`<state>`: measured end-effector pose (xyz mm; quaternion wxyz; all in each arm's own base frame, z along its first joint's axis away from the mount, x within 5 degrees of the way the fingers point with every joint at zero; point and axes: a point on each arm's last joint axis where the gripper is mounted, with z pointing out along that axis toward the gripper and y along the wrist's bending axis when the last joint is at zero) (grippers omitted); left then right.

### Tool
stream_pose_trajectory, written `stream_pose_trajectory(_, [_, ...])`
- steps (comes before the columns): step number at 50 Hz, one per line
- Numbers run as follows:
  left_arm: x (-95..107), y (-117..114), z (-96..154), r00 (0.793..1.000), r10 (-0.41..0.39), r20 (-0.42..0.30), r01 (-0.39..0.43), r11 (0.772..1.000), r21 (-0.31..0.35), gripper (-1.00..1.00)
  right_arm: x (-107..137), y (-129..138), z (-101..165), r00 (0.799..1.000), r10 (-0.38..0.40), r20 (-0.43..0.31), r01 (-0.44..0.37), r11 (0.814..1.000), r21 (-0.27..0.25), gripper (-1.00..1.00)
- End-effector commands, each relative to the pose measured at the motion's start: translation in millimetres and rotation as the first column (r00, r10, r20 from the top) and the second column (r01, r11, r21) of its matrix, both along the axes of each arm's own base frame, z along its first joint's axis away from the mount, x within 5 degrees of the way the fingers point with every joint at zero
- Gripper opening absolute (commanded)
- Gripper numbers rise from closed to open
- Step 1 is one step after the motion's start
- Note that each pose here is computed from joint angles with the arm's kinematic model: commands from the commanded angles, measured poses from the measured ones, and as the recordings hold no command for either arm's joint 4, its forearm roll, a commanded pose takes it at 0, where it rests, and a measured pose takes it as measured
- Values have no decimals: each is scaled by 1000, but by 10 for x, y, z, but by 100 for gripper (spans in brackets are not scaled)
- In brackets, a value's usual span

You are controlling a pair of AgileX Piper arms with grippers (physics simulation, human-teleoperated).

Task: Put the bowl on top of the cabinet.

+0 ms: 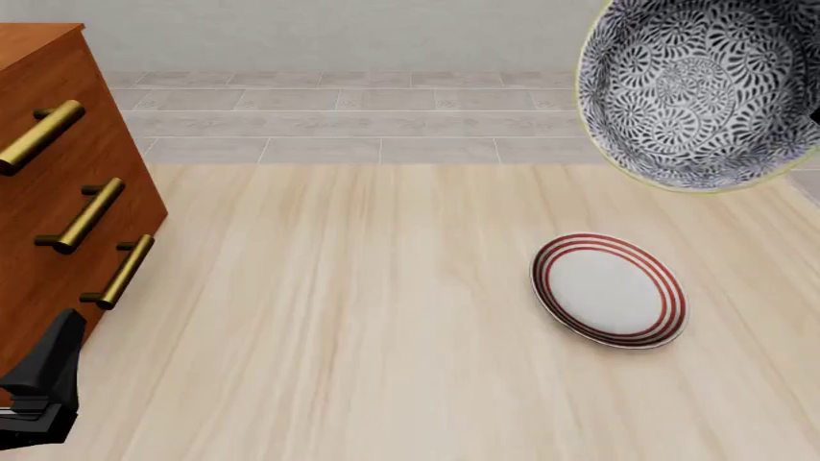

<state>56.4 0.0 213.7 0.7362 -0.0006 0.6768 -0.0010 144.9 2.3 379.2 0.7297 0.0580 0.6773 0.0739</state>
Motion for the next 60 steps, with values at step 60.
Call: stream_pose_trajectory(60, [0, -147, 573, 964, -260, -55, 255, 963, -93, 100, -11, 394, -235, 959, 269, 91, -277, 956, 91, -100])
